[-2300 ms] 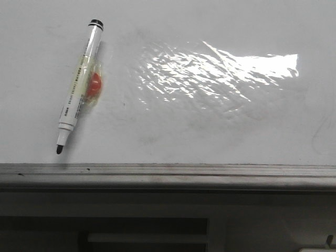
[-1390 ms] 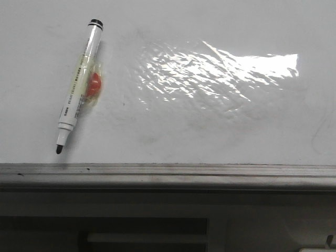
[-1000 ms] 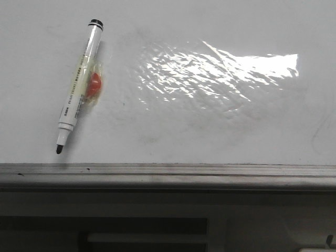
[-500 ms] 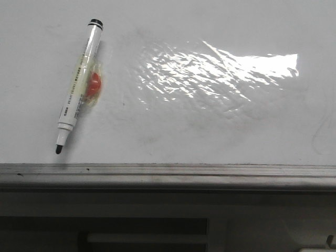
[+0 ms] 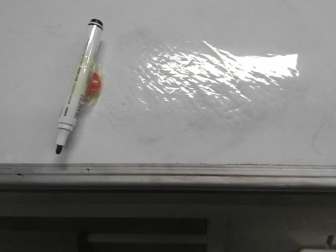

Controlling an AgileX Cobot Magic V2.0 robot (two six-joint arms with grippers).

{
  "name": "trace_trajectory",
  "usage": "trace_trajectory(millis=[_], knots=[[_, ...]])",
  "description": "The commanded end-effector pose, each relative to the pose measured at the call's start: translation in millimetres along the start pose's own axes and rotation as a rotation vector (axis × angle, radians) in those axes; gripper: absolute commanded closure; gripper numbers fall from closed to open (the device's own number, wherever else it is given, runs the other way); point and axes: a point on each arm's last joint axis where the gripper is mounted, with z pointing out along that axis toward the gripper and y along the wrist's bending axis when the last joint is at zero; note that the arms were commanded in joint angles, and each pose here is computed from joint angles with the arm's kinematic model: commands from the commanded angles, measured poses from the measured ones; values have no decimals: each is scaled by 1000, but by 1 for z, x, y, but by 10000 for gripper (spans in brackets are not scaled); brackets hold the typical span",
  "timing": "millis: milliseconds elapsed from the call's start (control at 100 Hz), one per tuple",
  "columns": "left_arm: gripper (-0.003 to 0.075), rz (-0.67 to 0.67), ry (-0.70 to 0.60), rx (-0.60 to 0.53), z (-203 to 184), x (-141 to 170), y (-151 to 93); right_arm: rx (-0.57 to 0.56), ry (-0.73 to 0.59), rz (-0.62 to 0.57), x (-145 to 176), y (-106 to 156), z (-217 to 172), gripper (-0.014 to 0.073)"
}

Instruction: Write number 9 on whiteboard

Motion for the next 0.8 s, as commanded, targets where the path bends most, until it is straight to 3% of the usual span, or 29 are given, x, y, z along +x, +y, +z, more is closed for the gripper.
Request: trace_trajectory(millis=[0,200,460,640,790], knots=[[741,0,-96,10,-1,-3,-1,8,-95,-11,-1,-1,1,656],[741,0,-105,11,-1,-4,-1,7,-106,-6,-2,-1,1,656],[741,1,-146,18,-2,-8,-1,13,-259,-26,-16,-1,-1,655],[741,-3,-156,20,-2,-9,-1,14,-288,-26,-19,-1,-2,656],[741,-21,-195,27,-3,-12,-2,-5,-279,84,-25,0,-4,656]])
